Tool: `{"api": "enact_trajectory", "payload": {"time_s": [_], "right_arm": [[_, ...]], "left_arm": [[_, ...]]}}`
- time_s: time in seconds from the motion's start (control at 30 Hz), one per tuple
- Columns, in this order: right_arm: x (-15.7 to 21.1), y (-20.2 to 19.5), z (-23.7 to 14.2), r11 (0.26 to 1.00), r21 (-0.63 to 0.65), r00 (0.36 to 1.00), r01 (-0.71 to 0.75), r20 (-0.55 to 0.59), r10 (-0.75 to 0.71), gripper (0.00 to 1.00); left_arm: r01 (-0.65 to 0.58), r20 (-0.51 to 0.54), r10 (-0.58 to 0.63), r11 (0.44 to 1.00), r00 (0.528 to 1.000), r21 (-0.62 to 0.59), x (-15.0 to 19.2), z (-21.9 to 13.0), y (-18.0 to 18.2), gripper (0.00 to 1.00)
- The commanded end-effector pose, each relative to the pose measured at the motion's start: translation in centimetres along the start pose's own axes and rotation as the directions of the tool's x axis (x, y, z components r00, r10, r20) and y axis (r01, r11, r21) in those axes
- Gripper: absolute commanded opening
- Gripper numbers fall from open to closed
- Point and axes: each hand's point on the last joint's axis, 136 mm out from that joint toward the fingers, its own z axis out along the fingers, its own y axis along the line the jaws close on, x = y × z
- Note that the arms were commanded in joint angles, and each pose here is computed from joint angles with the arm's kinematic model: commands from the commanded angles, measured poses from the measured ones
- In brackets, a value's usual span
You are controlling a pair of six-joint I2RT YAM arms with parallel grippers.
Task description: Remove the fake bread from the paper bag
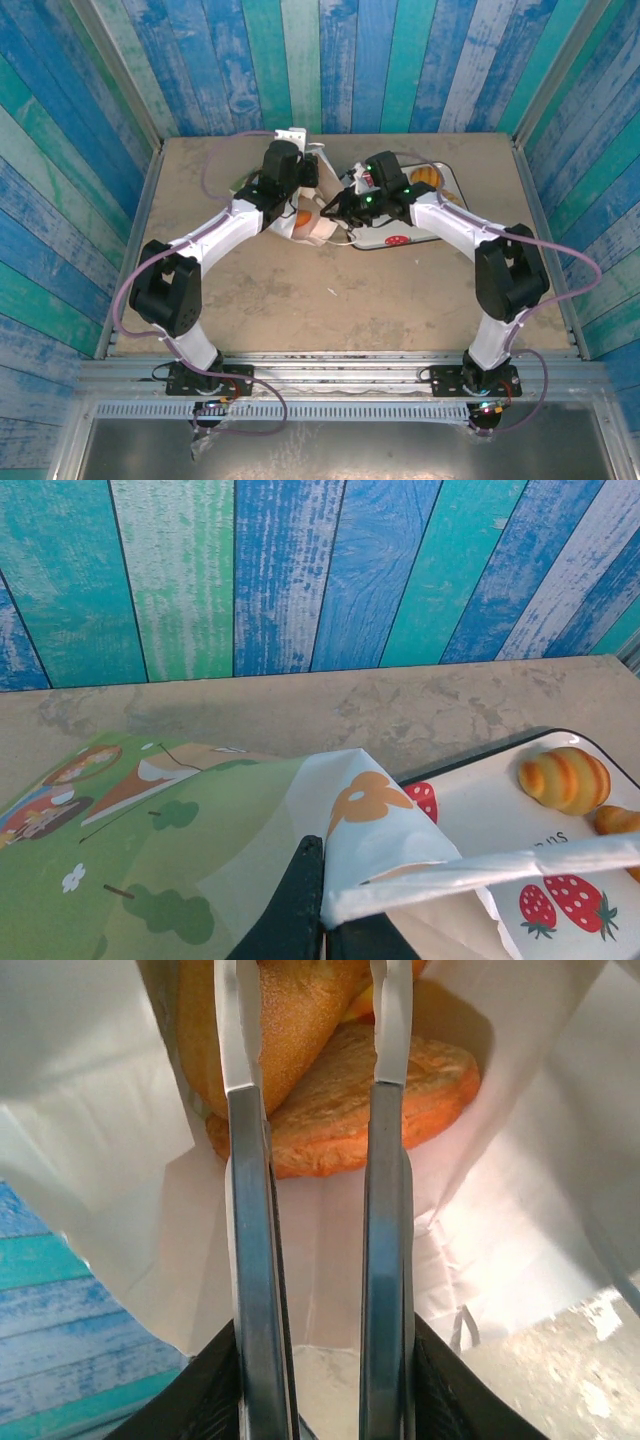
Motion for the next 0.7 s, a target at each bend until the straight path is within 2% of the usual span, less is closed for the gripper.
{"api": "enact_trajectory", "payload": {"time_s": [0.0, 0.17, 0.67], "right_arm": [[1.8, 0.1, -1.9, 0.996, 0.049, 0.997, 0.068, -0.03, -0.067, 0.22], [2.7, -0.7, -3.1, 0.989, 0.115, 0.995, 0.091, -0.038, -0.088, 0.21], [4.2, -0.3, -5.2, 0.981, 0.137, 0.991, 0.134, -0.006, -0.134, 0.15]], "left_arm": [[0.001, 0.078, 0.002, 0.999, 0.997, -0.037, -3.1, -1.3, 0.4, 0.0], [-0.008, 0.089, 0.012, 0.999, 0.996, -0.046, -3.7, -1.6, 0.5, 0.0], [0.006, 0.09, 0.0, 0.998, 0.996, -0.067, -3.8, -1.2, 0.8, 0.01]]}}
